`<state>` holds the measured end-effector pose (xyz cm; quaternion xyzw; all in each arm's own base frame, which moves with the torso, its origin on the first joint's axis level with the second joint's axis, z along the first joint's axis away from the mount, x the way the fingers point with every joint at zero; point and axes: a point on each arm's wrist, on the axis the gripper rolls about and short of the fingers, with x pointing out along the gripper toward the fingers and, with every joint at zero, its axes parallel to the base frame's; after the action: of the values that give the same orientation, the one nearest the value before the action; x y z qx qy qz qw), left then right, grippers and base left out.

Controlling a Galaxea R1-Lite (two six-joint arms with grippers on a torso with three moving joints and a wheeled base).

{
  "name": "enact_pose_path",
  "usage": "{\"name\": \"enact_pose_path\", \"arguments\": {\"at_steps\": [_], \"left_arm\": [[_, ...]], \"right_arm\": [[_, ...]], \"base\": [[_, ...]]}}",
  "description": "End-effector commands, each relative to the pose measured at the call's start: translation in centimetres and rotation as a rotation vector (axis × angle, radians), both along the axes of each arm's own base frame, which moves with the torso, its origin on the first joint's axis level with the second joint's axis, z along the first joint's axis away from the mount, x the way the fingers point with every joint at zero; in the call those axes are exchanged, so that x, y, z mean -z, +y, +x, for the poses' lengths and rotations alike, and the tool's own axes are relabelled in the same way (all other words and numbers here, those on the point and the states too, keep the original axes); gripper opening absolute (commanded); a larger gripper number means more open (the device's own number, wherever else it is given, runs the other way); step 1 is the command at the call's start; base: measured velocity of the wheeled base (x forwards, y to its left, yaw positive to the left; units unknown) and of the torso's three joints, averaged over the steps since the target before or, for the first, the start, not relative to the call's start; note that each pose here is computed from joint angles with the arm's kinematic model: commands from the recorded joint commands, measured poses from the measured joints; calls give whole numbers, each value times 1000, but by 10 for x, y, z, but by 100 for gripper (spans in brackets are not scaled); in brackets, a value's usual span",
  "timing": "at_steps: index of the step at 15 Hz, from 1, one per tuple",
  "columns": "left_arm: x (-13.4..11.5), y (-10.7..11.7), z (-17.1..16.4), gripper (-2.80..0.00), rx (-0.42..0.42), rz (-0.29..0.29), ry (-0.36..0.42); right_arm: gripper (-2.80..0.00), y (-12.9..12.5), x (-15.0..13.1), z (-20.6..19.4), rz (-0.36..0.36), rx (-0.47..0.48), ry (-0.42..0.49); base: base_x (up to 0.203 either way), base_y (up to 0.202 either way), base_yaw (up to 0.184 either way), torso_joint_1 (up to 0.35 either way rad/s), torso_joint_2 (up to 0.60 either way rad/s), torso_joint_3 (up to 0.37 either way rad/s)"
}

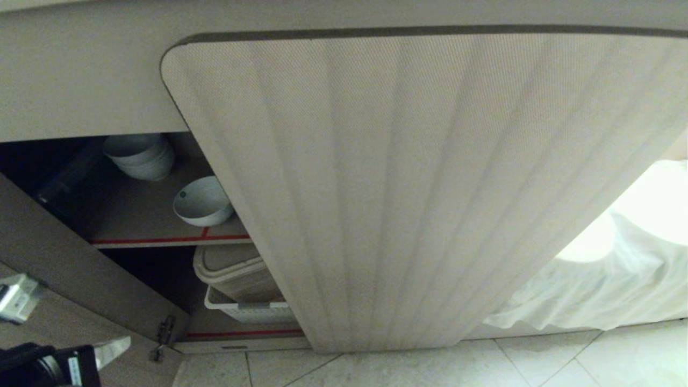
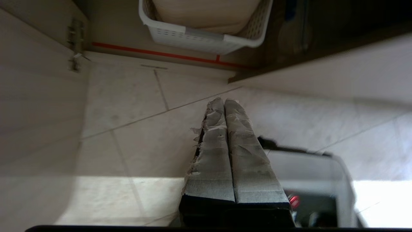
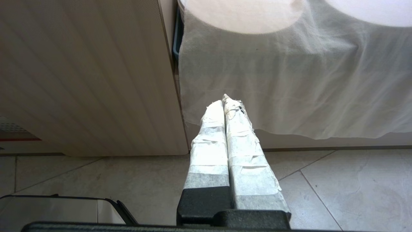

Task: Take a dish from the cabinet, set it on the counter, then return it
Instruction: Take the bowl from the cabinet

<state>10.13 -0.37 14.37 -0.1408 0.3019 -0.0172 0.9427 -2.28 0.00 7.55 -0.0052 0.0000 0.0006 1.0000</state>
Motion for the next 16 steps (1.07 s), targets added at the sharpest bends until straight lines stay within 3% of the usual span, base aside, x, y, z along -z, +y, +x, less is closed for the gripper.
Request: {"name": "enact_pose_path", "arguments": {"at_steps": [1, 5, 11, 16], "left_arm": [[12, 0, 25, -280, -15, -19, 91], [19, -1, 56, -280, -66, -79, 71], [20, -1, 68, -280, -132, -180, 43], [16, -1, 91, -280, -155, -251, -95]], "right_arm": [[-280, 0, 0, 0, 0, 0, 0], [-280, 0, 0, 0, 0, 0, 0], [-280, 0, 0, 0, 0, 0, 0], [-280, 0, 0, 0, -2, 0, 0]], "base": [[0, 0, 0, 0, 0, 0], [0, 0, 0, 0, 0, 0], [0, 0, 0, 0, 0, 0], [0, 0, 0, 0, 0, 0]]}}
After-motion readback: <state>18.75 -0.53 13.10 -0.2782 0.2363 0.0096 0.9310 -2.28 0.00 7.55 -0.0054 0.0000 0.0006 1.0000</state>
